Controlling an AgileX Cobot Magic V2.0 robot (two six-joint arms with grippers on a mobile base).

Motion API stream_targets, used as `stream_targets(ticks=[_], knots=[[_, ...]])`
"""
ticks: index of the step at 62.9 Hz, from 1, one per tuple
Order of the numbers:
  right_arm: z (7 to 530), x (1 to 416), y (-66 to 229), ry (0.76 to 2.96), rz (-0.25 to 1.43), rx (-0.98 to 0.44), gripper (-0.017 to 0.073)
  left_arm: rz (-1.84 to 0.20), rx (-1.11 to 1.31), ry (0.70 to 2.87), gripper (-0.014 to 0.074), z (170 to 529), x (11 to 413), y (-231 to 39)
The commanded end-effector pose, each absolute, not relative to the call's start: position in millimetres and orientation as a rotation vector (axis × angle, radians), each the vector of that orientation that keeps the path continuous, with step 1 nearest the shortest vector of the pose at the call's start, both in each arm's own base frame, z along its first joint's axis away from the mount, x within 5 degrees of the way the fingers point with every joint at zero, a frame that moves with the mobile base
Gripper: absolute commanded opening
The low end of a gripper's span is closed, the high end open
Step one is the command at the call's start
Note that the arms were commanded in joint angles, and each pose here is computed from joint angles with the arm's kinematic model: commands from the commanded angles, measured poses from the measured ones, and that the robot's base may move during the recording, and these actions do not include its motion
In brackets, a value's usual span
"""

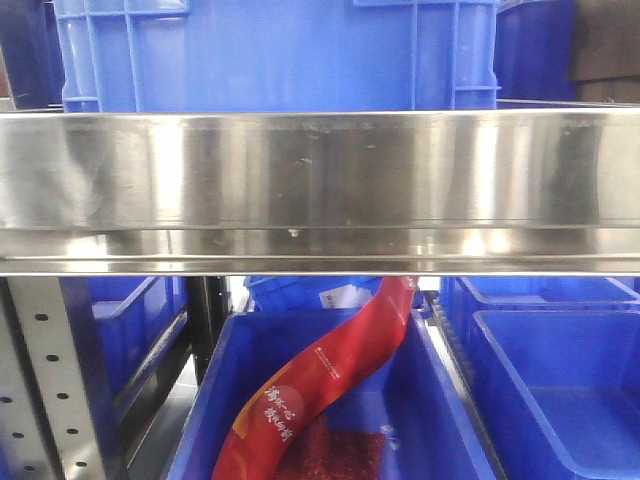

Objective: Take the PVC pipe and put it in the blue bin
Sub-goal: 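Open both grippers to drop the white clamps into the blue bin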

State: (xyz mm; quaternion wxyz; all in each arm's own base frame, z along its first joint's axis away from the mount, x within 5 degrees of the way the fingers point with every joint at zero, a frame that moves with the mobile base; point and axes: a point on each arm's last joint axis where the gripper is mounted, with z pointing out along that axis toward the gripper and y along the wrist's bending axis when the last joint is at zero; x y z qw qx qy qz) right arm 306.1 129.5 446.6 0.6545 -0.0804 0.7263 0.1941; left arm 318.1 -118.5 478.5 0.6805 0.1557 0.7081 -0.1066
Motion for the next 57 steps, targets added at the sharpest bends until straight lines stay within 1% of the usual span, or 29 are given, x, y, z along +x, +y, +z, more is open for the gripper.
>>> stream_targets(ticks=[1, 14, 19, 21, 23, 25, 30, 34, 35, 38, 41, 44, 48, 57], knots=[[449.5, 320.1, 138.9, 1.577, 0.502, -0.145, -0.0169, -0.272, 0.326, 1.550, -0.0111, 479.2, 332.4, -126.5], [424.1, 343.6, 150.7, 1.630, 0.495, -0.153, -0.0158, -0.269, 0.335, 1.611, -0.0111, 456.0, 353.1, -134.2], [419.4, 347.0, 152.2, 1.643, 0.494, -0.152, -0.0102, -0.267, 0.338, 1.626, -0.0110, 450.5, 357.4, -135.9], [419.0, 347.0, 152.2, 1.647, 0.493, -0.153, -0.0069, -0.268, 0.340, 1.629, -0.0105, 449.3, 358.3, -136.6], [418.7, 347.0, 152.2, 1.650, 0.493, -0.153, -0.0017, -0.269, 0.342, 1.633, -0.0089, 447.7, 359.2, -137.8], [418.5, 346.9, 152.2, 1.652, 0.492, -0.153, 0.0041, -0.269, 0.345, 1.643, -0.0053, 445.4, 360.4, -138.6], [418.5, 346.9, 152.2, 1.652, 0.492, -0.153, 0.0162, -0.272, 0.351, 1.650, 0.0077, 443.6, 361.0, -140.7], [418.3, 346.9, 152.2, 1.655, 0.492, -0.154, 0.0267, -0.274, 0.354, 1.652, 0.0224, 443.3, 360.6, -141.5], [418.3, 346.9, 152.2, 1.655, 0.492, -0.154, 0.0285, -0.276, 0.356, 1.651, 0.0275, 443.4, 360.1, -142.8], [418.1, 346.9, 152.2, 1.657, 0.492, -0.154, 0.0330, -0.277, 0.357, 1.651, 0.0384, 443.4, 360.0, -143.0], [418.1, 346.9, 152.2, 1.657, 0.492, -0.154, 0.0351, -0.279, 0.359, 1.651, 0.0457, 443.4, 359.7, -143.9], [417.3, 346.8, 152.2, 1.666, 0.490, -0.155, 0.0353, -0.280, 0.362, 1.655, 0.0514, 443.0, 359.3, -144.8], [415.7, 346.7, 152.2, 1.684, 0.487, -0.157, 0.0351, -0.282, 0.366, 1.661, 0.0546, 442.3, 358.9, -145.6], [413.5, 346.4, 152.2, 1.708, 0.483, -0.160, 0.0351, -0.281, 0.373, 1.685, 0.0547, 440.1, 358.5, -145.7]])
